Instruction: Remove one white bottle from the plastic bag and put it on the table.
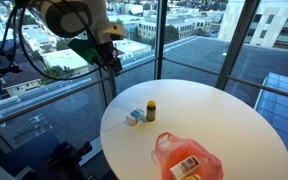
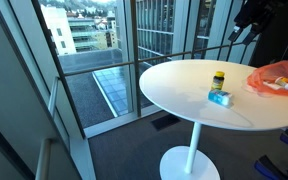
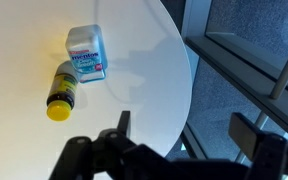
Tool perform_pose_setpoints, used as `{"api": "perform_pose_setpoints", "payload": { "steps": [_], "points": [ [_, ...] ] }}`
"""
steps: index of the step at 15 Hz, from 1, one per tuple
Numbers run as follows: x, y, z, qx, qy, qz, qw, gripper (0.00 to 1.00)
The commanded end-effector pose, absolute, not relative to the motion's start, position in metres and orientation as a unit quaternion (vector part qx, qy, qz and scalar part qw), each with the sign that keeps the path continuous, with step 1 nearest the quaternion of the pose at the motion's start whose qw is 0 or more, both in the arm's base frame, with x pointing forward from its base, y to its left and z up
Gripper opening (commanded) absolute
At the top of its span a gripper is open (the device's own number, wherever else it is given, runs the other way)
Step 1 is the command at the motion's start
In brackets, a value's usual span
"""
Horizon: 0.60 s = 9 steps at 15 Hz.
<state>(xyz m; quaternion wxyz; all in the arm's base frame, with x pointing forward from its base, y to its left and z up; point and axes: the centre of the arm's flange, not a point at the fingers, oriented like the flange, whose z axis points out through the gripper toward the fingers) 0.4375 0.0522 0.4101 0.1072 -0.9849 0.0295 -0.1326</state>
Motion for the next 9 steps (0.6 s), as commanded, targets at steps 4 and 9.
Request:
{"api": "perform_pose_setpoints", "payload": {
  "steps": [4, 9],
  "points": [
    [0.460, 0.010, 0.431, -0.983, 0.104, -0.108, 0.105, 1.00],
    [0.471, -0.043, 0.435, -0.975, 0.200, -0.063, 0.078, 1.00]
  ]
}}
